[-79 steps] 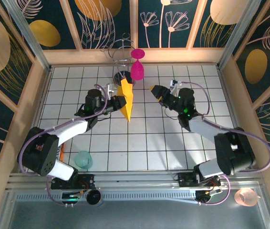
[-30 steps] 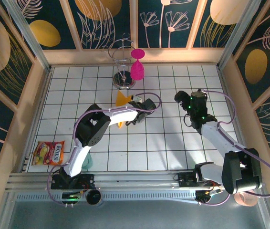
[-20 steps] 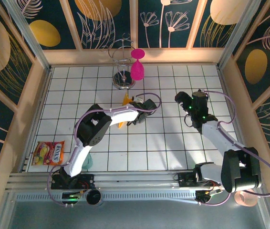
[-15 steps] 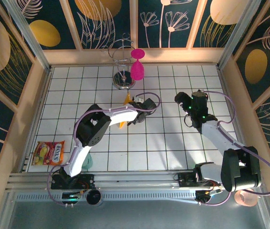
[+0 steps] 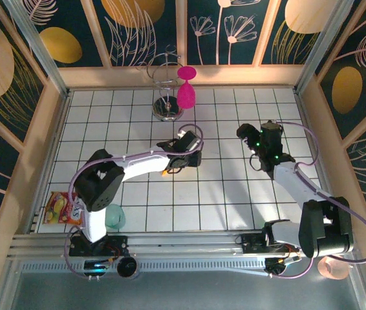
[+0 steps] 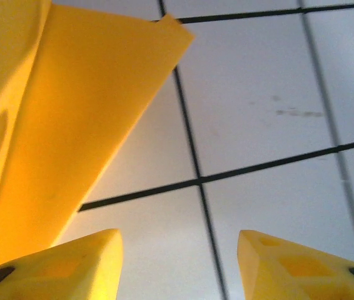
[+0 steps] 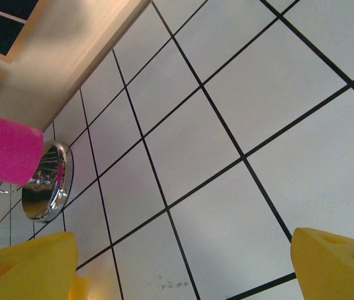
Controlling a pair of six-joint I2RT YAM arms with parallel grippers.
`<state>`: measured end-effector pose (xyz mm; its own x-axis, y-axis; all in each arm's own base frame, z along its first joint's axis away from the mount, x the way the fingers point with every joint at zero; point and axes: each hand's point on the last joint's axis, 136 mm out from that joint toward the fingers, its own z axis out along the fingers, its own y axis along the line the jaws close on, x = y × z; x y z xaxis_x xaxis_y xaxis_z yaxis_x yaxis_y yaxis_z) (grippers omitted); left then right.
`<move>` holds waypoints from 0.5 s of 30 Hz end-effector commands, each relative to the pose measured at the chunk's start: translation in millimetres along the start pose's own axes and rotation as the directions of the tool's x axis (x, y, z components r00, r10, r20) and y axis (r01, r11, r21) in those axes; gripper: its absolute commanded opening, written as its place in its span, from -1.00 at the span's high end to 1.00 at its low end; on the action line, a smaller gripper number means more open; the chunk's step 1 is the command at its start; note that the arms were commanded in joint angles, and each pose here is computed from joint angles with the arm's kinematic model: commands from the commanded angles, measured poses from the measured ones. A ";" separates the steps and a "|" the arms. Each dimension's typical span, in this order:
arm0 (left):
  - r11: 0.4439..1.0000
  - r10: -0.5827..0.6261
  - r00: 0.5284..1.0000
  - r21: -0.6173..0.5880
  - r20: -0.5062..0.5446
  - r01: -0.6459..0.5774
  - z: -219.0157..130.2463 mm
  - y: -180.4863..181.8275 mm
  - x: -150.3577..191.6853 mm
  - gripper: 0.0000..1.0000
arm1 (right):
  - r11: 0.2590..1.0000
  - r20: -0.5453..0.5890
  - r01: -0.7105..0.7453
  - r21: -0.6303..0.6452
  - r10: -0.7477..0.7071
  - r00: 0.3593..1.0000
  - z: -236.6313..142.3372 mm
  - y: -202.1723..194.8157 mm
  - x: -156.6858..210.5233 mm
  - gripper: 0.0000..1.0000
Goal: Fold a paper plane with a square sheet of paper (pick it up from the middle)
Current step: Turn over the paper at the center of the table.
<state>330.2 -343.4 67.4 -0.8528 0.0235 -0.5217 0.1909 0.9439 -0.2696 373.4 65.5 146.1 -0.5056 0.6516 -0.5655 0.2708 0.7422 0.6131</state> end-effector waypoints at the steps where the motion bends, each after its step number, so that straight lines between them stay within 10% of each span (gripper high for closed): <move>1: 0.983 -0.066 0.997 0.172 0.028 0.060 -24.6 -30.9 -10.8 -0.03 | 0.999 0.021 -0.024 -0.042 0.025 0.999 0.9 12.8 -11.6 -0.75; 8: 0.939 -0.087 0.991 0.340 0.097 0.049 -69.3 -48.6 -22.3 -0.07 | 0.998 0.007 -0.026 -0.051 0.026 1.000 3.9 14.2 -8.7 -0.75; 15: 0.968 -0.136 0.984 0.228 0.118 0.106 -50.8 6.4 -10.0 -0.15 | 0.997 -0.029 -0.037 -0.065 0.035 0.999 10.5 15.1 1.0 -0.72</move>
<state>306.8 -337.1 128.3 -0.8041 -0.1033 -0.5854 0.2597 0.8248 -0.5022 376.6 73.2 137.8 -0.5307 0.6617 -0.5297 0.2673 0.7237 0.6363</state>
